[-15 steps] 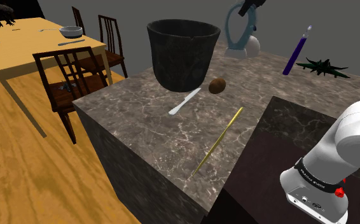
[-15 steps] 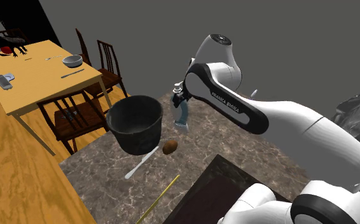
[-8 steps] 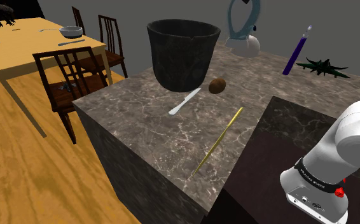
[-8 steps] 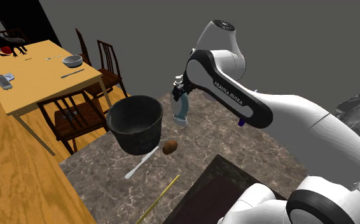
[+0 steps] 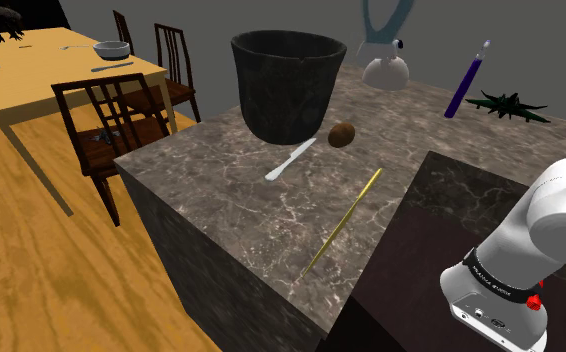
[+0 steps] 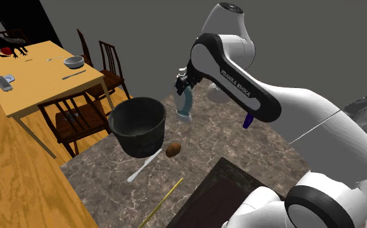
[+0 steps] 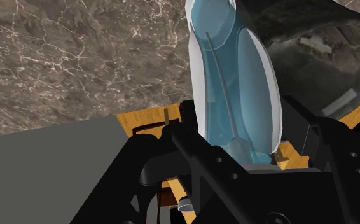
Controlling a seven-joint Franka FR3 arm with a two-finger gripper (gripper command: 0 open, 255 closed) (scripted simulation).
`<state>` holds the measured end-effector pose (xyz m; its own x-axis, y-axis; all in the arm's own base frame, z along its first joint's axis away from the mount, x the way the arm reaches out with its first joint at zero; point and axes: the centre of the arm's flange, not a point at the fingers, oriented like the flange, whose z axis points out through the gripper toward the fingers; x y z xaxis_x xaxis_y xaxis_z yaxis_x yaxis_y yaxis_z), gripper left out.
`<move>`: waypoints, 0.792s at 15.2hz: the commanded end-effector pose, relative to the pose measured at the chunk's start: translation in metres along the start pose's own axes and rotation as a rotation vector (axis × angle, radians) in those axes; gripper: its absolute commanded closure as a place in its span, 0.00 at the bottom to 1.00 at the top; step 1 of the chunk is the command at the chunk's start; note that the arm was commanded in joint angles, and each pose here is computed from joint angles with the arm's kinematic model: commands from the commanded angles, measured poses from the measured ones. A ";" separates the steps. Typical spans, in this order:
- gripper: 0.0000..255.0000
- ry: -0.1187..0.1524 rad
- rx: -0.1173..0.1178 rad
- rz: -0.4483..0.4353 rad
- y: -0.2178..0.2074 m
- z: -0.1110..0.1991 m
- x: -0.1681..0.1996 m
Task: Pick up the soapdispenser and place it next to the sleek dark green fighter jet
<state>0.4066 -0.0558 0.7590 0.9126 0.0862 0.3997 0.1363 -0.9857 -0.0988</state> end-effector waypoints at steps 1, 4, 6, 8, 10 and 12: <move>1.00 0.000 0.000 0.000 -0.002 -0.010 0.005; 1.00 0.000 0.000 0.000 -0.004 -0.024 0.011; 1.00 0.000 0.000 0.000 -0.005 -0.034 0.015; 1.00 0.000 0.000 0.000 -0.006 -0.044 0.020; 1.00 0.000 0.000 0.000 -0.007 -0.053 0.024; 1.00 0.000 0.000 0.000 -0.008 -0.063 0.028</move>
<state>0.4067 -0.0546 0.8228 0.9126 0.0861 0.3996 0.1362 -0.9857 -0.0988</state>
